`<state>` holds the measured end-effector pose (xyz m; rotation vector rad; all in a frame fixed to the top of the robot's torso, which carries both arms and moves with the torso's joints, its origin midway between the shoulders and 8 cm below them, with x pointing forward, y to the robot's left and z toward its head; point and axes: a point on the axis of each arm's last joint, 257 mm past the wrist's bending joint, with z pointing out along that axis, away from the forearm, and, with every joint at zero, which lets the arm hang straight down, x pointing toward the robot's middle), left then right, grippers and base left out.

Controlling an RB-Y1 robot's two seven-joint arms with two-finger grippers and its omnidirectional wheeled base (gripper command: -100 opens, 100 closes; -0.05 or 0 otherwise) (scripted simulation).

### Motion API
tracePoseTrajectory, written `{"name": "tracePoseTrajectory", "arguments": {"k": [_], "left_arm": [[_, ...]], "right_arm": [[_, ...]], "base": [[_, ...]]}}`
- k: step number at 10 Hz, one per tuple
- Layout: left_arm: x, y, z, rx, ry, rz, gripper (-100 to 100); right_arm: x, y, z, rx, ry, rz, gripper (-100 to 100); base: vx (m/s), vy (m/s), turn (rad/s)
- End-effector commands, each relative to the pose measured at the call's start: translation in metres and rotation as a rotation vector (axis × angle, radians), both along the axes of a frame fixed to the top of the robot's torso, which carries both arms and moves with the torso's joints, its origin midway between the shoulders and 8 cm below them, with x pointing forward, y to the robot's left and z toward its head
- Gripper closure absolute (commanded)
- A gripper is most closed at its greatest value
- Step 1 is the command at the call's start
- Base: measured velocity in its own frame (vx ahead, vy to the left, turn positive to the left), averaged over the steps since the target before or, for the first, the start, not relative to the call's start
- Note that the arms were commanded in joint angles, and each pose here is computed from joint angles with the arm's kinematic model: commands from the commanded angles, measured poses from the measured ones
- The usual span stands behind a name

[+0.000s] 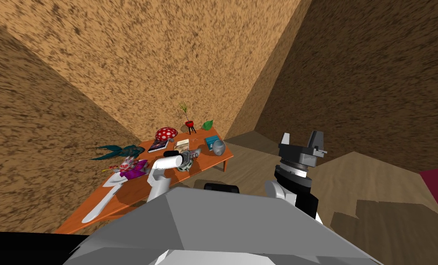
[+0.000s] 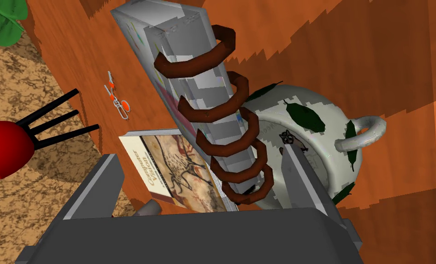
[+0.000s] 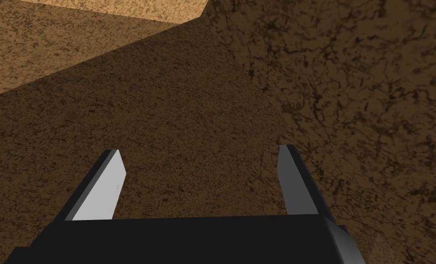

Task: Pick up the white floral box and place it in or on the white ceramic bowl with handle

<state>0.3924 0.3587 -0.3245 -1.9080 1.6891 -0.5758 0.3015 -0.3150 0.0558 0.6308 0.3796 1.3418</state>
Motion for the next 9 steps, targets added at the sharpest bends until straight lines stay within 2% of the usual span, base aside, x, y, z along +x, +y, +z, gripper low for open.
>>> {"name": "tracePoseTrajectory", "arguments": {"k": [1,3,4,9], "left_arm": [[-0.0056,0.0,0.0043,-0.002,0.008,-0.001,-100],[-0.0067,-0.0003,0.0059,-0.002,0.008,-0.001,-100],[-0.0075,-0.0003,0.0061,-0.002,0.01,-0.002,0],[-0.0074,-0.0004,0.0061,-0.002,0.01,-0.002,0]], "right_arm": [[0.0,0.0,0.0,0.0,0.0,0.0,0],[0.0,0.0,0.0,0.0,0.0,0.0,0],[0.0,0.0,0.0,0.0,0.0,0.0,0],[0.0,0.0,0.0,0.0,0.0,0.0,0]], "base": [[0.038,0.004,-0.003],[0.026,0.002,-0.001],[0.0,0.0,0.0],[0.0,0.0,0.0]]}}
